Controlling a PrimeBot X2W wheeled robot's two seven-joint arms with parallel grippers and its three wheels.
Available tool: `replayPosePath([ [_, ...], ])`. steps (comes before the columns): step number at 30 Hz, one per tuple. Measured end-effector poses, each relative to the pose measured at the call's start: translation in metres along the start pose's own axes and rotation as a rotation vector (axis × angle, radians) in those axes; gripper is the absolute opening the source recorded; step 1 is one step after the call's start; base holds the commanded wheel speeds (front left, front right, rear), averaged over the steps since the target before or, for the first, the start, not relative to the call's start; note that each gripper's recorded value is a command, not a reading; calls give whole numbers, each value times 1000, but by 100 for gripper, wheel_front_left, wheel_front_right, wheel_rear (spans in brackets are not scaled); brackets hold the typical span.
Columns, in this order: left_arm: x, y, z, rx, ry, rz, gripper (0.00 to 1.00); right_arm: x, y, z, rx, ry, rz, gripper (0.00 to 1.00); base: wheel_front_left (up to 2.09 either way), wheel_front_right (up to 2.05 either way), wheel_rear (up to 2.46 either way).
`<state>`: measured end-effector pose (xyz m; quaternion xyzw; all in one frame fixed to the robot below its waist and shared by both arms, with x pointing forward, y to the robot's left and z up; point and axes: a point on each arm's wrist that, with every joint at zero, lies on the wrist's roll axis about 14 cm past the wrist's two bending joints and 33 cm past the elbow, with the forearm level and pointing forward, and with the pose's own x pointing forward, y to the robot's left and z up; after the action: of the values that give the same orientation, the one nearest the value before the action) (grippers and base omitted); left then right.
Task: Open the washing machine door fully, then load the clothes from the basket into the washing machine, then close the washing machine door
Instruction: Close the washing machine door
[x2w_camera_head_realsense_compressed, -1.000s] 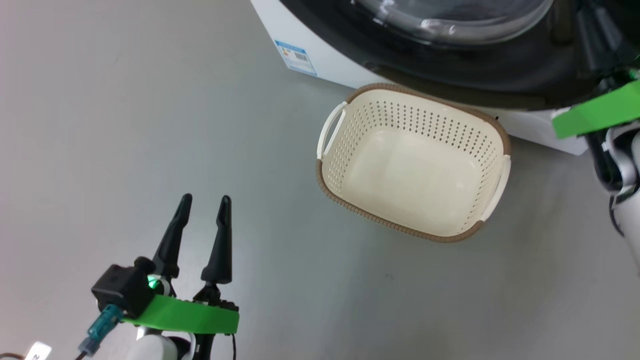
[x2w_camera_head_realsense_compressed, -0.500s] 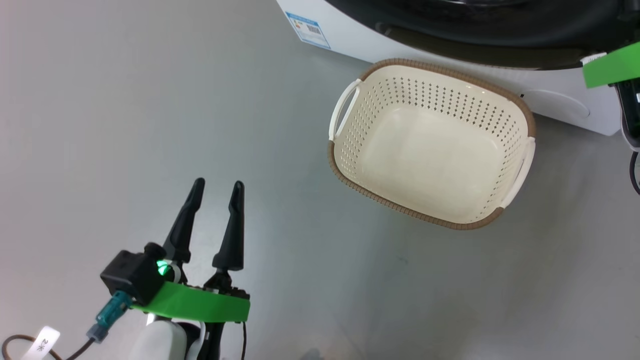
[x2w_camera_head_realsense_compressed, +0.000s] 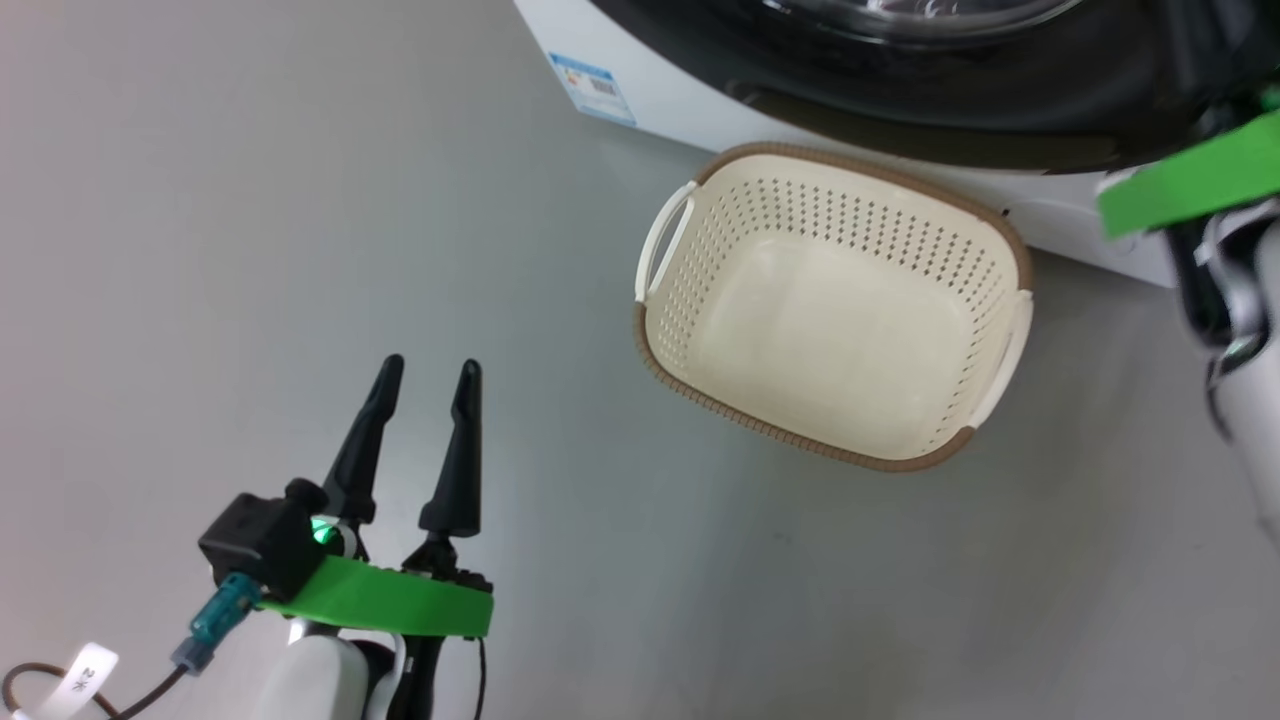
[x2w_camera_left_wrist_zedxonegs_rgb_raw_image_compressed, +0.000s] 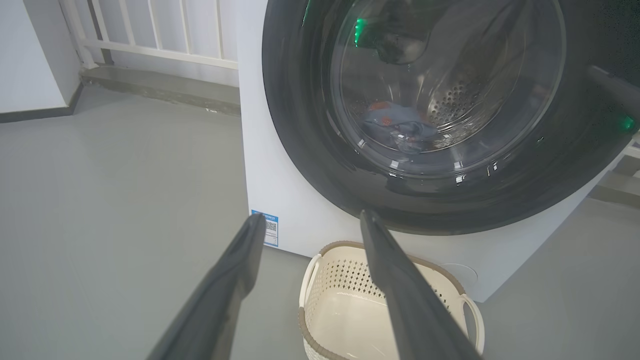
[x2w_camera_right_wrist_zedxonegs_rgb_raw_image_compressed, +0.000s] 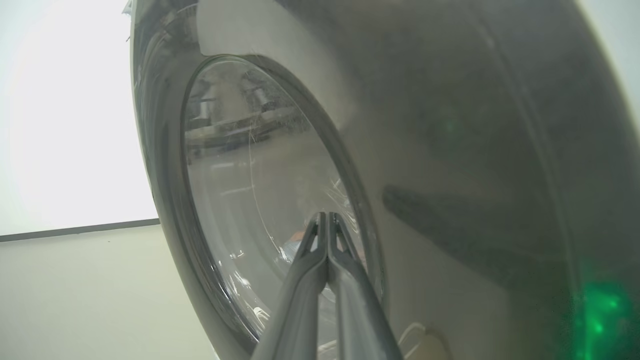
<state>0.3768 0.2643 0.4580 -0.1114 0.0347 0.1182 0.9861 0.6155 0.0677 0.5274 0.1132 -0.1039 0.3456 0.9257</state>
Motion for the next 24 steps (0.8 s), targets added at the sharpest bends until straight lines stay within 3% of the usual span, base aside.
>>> replayPosePath([
  [4,-4,4,5,8,-8,-6,100,-24,12,-7,24,48,-3,0,0,0,0],
  [5,-4,4,5,8,-8,-6,100,-24,12,-7,24,48,-3,20,0,0,0],
  [9,-7,8,8,20,-12,-14,100,-43,16,-5,29,71,-18,58,0,0,0],
  [10,-7,8,9,24,-12,-20,100,-49,16,-5,31,77,-24,81,0,0,0],
  [12,-7,9,10,30,-14,-30,100,-61,16,-4,33,91,-40,97,0,0,0],
  [24,-4,-8,7,53,-1,-125,100,-148,-15,6,23,158,-230,100,0,0,0],
])
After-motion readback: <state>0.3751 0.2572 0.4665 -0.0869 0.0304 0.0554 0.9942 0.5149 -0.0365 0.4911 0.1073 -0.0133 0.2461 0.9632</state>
